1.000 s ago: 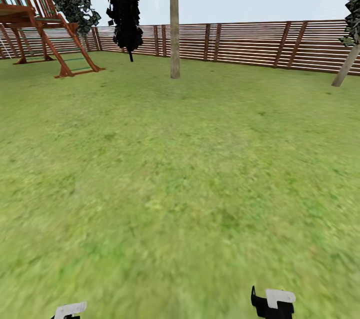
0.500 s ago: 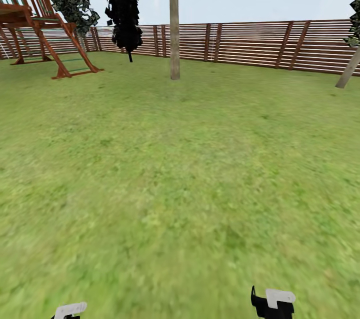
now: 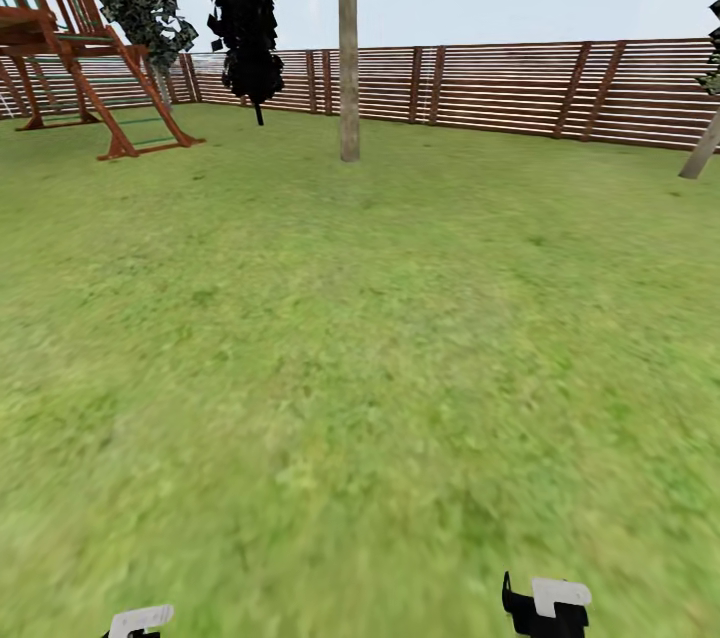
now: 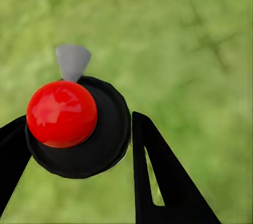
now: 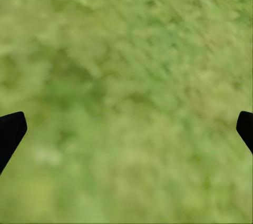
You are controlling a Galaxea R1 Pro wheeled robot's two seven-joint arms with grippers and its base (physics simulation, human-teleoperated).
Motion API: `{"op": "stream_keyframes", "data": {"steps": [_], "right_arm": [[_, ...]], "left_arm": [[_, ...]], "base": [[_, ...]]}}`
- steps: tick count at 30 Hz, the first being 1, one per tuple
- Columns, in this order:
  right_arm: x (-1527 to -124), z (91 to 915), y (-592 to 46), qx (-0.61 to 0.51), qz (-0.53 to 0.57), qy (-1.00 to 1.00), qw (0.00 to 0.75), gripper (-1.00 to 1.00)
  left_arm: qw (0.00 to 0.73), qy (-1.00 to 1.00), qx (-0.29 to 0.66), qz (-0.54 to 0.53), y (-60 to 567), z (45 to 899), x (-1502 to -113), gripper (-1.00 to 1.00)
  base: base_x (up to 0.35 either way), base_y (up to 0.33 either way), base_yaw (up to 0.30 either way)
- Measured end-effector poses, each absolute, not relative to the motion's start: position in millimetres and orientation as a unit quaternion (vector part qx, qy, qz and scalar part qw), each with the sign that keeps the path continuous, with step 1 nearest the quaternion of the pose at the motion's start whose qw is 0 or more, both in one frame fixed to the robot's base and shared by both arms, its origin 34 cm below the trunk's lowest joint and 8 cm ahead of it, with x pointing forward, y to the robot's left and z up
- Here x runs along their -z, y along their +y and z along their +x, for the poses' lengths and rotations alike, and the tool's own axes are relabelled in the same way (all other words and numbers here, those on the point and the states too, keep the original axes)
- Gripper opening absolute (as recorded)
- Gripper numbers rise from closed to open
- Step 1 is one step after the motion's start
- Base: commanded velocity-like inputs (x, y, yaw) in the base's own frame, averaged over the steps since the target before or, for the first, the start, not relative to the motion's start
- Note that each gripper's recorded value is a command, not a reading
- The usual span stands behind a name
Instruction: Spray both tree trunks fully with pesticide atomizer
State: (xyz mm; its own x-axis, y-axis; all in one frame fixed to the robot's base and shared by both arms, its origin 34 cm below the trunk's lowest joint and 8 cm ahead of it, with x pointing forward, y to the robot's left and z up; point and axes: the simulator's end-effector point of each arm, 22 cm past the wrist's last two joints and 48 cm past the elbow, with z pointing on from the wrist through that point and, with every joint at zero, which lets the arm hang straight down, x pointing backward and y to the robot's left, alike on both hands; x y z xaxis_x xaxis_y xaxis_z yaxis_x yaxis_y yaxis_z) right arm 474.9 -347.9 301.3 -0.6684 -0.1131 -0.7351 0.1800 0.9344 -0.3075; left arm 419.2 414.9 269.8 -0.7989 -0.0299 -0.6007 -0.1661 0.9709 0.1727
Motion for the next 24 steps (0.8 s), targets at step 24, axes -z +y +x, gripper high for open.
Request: {"op": "stream_keyframes", "data": {"steps": [24], "right_arm": [[-301.4,474.8,-348.3,0.181,0.019,0.895,0.407,1.00]], "left_arm": [[0.313,0.942,-0.109,-0.052,414.9,419.2,-269.9,-1.00]], "base": [[0.338,0.000,0.000]]}}
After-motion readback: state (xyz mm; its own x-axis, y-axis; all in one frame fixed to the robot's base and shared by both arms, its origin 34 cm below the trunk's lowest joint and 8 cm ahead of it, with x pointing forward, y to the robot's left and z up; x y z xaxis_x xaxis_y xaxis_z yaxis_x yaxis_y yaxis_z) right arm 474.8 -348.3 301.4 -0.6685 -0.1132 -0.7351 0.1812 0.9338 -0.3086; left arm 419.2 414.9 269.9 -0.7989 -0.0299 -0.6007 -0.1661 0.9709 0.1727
